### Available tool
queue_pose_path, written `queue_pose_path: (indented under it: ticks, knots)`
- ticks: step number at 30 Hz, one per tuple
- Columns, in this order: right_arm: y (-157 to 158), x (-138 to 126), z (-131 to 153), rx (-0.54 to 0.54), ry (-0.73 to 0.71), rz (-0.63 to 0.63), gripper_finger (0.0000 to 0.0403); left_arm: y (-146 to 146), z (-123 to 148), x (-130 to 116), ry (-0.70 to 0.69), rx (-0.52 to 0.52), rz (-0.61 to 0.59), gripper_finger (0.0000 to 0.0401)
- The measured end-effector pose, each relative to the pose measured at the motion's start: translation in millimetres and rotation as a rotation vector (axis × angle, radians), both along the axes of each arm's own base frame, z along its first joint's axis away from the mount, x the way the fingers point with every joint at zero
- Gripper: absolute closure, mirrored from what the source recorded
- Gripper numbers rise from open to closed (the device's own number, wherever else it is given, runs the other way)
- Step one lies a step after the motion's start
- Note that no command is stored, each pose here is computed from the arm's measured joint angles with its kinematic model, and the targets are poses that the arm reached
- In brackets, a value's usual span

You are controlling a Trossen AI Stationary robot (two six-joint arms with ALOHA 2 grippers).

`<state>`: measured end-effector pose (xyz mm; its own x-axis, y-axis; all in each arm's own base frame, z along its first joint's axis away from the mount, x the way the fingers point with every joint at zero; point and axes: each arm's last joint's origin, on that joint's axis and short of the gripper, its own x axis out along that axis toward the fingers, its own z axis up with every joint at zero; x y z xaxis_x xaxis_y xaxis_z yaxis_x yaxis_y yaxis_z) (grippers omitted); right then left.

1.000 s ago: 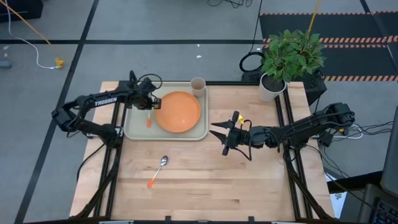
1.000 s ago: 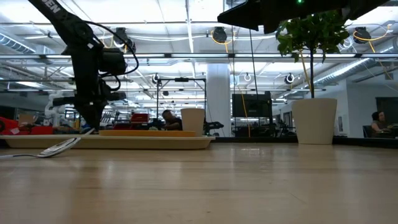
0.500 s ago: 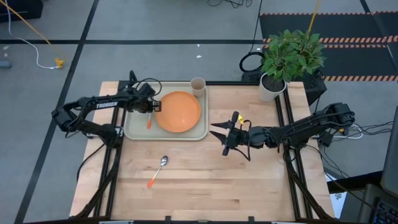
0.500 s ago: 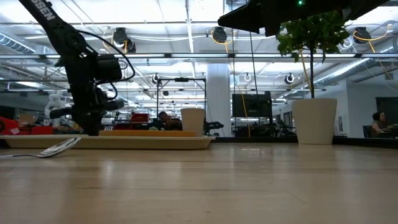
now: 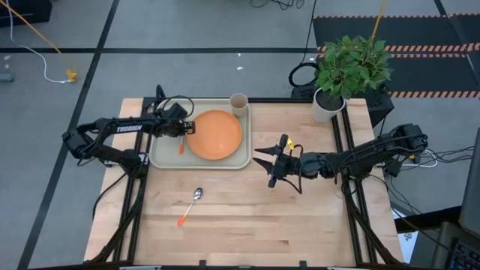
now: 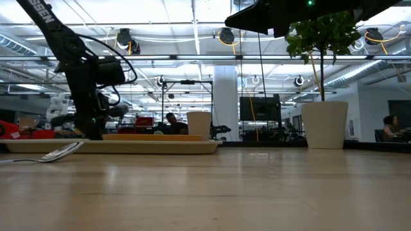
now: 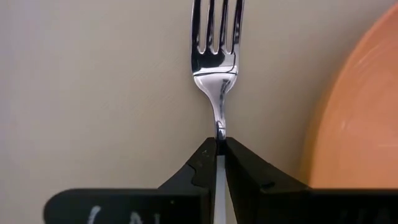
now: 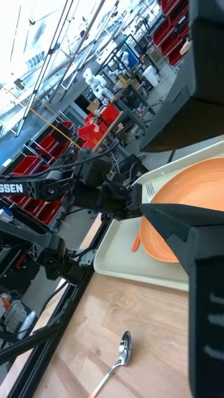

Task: Pick and place plate/cup/fork/spoon on tray
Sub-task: Put the orange fork on the white serving tray to the left side of the orange plate, then put the orange spoon on the white serving tray to the left side of the orange fork

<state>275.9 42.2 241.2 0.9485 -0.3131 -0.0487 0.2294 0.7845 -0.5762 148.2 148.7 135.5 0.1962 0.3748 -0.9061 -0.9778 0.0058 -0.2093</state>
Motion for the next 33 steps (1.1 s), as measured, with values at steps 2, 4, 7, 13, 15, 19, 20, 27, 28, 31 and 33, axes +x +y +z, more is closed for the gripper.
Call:
queue_pose_path:
  ticks: [2, 4, 7, 13, 15, 19, 20, 27, 28, 31, 33]
  knots:
    - [0.0, 0.0, 0.0, 0.000, 0.000, 0.000, 0.0268, -0.8, -1.5, -0.8, -0.002, -0.004, 0.010, 0.0371]
    - [0.0, 0.0, 0.0, 0.000, 0.000, 0.000, 0.0268, -1.5, -2.6, -1.2, -0.004, -0.005, 0.013, 0.0371]
    - [0.0, 0.0, 0.0, 0.000, 0.000, 0.000, 0.0268, -2.9, -4.3, -1.0, -0.010, 0.005, 0.025, 0.0370]
    - [0.0, 0.0, 0.0, 0.000, 0.000, 0.000, 0.0268, -2.2, -3.2, 3.1, -0.042, 0.038, 0.042, 0.0370]
    - [0.0, 0.0, 0.0, 0.000, 0.000, 0.000, 0.0268, -2.1, -3.1, 3.2, -0.044, 0.040, 0.042, 0.0370]
    - [0.1, 0.0, 0.0, 0.000, 0.000, 0.000, 0.0268, -1.9, -3.0, 3.2, -0.043, 0.044, 0.045, 0.0370]
    - [0.1, 0.0, 0.0, 0.000, 0.000, 0.000, 0.0268, -1.9, -3.0, 3.2, -0.042, 0.045, 0.046, 0.0370]
    - [0.1, 0.0, -0.1, 0.004, -0.001, 0.000, 0.0268, -1.6, -2.9, 2.8, -0.032, 0.056, 0.059, 0.0352]
    - [0.1, 0.0, -0.2, 0.004, 0.001, 0.000, 0.0268, -1.6, -2.9, 2.8, -0.032, 0.057, 0.060, 0.0345]
    - [0.1, -0.1, -0.7, 0.002, 0.006, 0.000, 0.0268, -1.6, -2.9, 2.8, -0.032, 0.057, 0.062, 0.0323]
    - [0.1, -0.1, -0.6, 0.002, 0.006, 0.000, 0.0268, -1.5, -2.9, 2.8, -0.030, 0.058, 0.059, 0.0313]
